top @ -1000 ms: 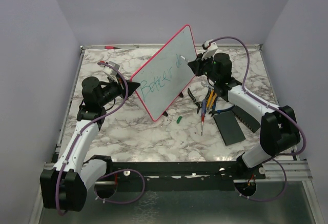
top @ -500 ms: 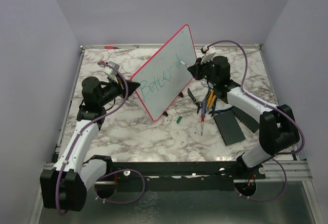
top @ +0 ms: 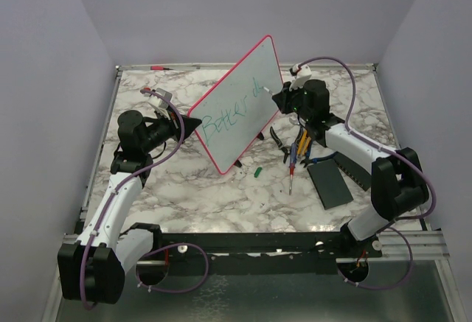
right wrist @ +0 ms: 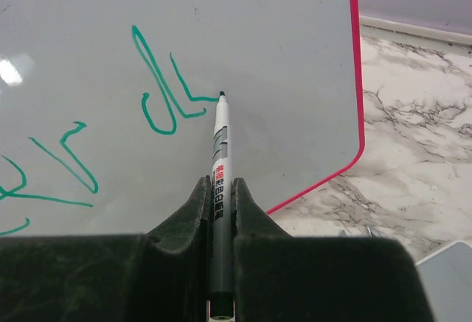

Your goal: Write a sentence on the whiteboard

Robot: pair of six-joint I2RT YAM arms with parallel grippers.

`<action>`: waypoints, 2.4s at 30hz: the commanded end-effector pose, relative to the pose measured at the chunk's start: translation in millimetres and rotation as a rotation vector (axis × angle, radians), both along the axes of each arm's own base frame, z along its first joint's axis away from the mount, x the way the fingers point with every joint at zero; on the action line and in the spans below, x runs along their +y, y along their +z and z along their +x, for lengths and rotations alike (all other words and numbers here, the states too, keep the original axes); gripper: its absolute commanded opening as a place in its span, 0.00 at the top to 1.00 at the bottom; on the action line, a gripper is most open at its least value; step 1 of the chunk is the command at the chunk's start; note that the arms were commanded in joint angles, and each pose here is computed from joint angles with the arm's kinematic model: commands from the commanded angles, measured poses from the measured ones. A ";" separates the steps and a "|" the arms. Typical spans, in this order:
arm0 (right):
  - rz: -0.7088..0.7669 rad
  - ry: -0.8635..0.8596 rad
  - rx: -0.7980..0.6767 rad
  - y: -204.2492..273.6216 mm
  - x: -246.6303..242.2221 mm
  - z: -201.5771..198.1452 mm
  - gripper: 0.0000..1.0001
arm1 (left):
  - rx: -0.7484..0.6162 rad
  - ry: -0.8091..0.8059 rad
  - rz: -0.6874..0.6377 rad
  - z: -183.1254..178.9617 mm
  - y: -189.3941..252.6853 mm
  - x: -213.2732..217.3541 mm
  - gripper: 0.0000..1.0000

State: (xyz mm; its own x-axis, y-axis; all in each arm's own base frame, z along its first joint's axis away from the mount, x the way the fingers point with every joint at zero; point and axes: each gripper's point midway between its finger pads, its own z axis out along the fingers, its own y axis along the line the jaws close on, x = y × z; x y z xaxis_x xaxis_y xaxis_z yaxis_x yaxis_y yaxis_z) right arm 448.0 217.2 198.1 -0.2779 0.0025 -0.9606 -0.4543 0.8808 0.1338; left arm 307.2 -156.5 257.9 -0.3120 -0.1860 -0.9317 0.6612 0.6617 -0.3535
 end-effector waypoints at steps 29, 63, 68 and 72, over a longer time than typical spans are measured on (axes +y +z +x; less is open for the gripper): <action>0.041 0.142 -0.089 35.9 31.3 -7.4 0.99 | 0.210 -0.096 0.064 -26.7 -62.8 -9.7 1.00; 0.036 -0.011 -0.025 15.6 15.3 8.4 0.99 | 0.208 -0.096 0.064 -26.9 -62.1 -9.5 1.00; 0.026 -0.029 0.006 2.0 12.3 8.1 0.99 | 0.207 -0.097 0.063 -27.0 -61.9 -9.9 1.00; 0.017 -0.024 0.029 -8.8 12.0 5.1 0.99 | 0.208 -0.097 0.064 -27.1 -62.1 -9.8 1.00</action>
